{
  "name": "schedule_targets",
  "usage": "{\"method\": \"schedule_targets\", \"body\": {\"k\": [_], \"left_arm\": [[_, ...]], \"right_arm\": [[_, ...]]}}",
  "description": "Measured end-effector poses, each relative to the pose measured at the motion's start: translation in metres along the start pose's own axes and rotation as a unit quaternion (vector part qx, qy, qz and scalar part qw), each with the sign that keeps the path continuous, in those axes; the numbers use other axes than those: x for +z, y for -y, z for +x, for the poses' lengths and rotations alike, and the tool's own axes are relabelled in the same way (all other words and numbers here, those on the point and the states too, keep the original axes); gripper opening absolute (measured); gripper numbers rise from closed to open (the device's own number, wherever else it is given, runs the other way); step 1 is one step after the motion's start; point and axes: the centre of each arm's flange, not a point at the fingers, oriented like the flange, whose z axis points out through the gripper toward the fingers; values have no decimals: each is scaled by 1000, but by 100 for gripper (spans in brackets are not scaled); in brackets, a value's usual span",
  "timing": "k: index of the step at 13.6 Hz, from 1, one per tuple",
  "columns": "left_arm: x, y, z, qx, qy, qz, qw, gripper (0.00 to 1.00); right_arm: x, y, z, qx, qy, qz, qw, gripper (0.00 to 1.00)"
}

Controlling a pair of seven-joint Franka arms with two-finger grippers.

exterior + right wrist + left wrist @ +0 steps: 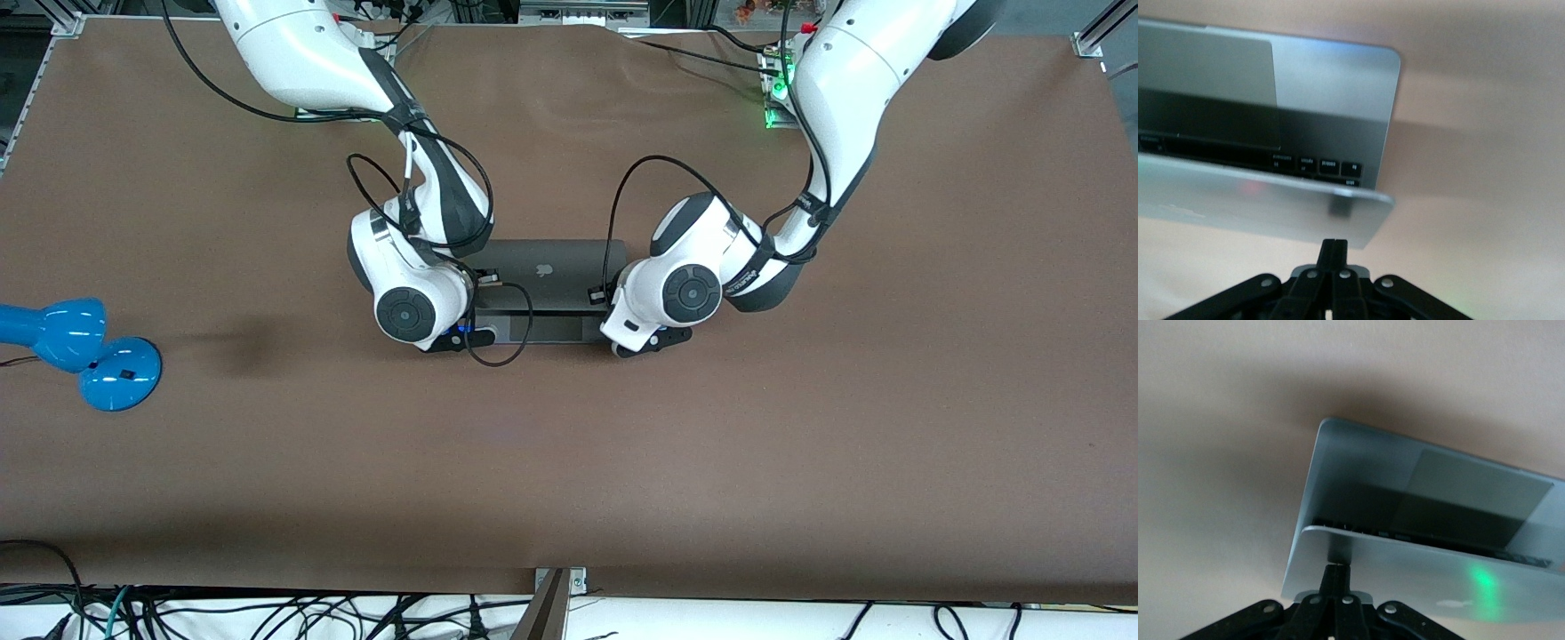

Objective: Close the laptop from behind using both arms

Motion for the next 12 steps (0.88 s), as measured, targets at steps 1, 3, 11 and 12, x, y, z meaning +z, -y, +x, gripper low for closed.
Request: {"method": "schedule_targets", "body": {"k": [1, 3, 11, 12], "left_arm": [[4, -3, 2, 0, -6, 5, 1000, 1], [11, -8, 4, 0, -12, 9, 1000, 1], [24, -7, 20, -9, -22, -2, 1000, 1], [27, -7, 23, -10, -24, -6, 1000, 1]], "right_arm": [[4, -1, 5, 2, -6, 1, 1000, 1], [16, -4, 15, 5, -13, 1, 1000, 1], [49, -8, 40, 11, -37, 1, 999, 1], [49, -8, 40, 10, -38, 0, 999, 1]]}}
